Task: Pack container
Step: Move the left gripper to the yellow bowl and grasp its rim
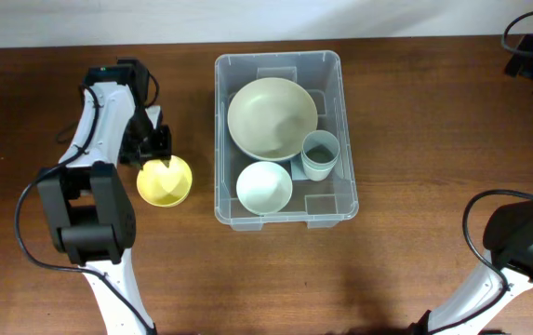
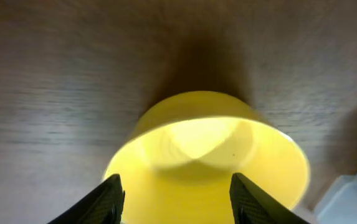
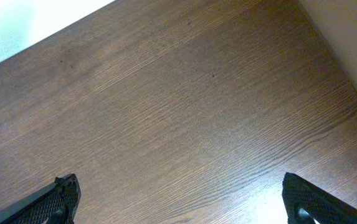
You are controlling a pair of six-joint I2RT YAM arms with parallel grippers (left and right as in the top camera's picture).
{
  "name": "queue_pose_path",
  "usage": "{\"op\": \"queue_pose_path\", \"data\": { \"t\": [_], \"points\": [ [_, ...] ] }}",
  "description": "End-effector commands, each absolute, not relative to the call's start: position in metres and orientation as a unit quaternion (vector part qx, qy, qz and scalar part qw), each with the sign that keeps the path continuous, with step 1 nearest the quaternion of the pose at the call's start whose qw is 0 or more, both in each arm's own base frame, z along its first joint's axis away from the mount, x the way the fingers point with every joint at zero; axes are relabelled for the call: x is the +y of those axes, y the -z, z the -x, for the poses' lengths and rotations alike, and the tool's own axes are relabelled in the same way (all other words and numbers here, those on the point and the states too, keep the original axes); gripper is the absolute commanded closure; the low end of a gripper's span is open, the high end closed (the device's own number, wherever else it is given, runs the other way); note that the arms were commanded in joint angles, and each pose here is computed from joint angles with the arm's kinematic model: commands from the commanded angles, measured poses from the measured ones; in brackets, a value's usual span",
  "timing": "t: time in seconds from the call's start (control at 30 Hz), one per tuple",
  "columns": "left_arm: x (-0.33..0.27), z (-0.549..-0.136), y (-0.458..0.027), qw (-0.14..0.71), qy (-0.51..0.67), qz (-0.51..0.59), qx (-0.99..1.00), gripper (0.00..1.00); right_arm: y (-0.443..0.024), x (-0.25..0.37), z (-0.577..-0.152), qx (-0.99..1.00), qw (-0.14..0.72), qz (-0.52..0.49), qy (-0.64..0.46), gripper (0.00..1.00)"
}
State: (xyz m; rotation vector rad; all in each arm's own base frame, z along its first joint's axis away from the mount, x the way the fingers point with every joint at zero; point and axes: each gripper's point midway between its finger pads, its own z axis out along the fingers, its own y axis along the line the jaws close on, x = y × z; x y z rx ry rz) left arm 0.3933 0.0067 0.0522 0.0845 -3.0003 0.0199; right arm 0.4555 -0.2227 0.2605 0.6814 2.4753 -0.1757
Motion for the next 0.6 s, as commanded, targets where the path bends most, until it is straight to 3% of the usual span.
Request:
{"op": "queue_pose_path", "data": {
  "t": [0.0, 0.17, 0.33, 0.57],
  "points": [
    [0.006, -0.373, -0.033, 0.096, -0.022, -0.007, -0.995, 0.44, -0.273, -0.224, -0.455, 0.917, 0.294, -0.260, 0.071, 0.01],
    [0.008, -0.352, -0.003, 0.120, -0.025, -0.008, -0.992, 0.47, -0.273, -0.224, -0.455, 0.917, 0.294, -0.260, 0.071, 0.01],
    [0.000, -0.353, -0.002, 0.117, -0.047, -0.011, -0.992, 0.47, -0.272, -0.224, -0.455, 0.917, 0.294, -0.260, 0.071, 0.01],
    [-0.011, -0.391, -0.027, 0.055, -0.083, -0.010, -0.995, 0.48, -0.273, -0.224, -0.455, 0.917, 0.294, -0.260, 0.070, 0.01]
  ]
}}
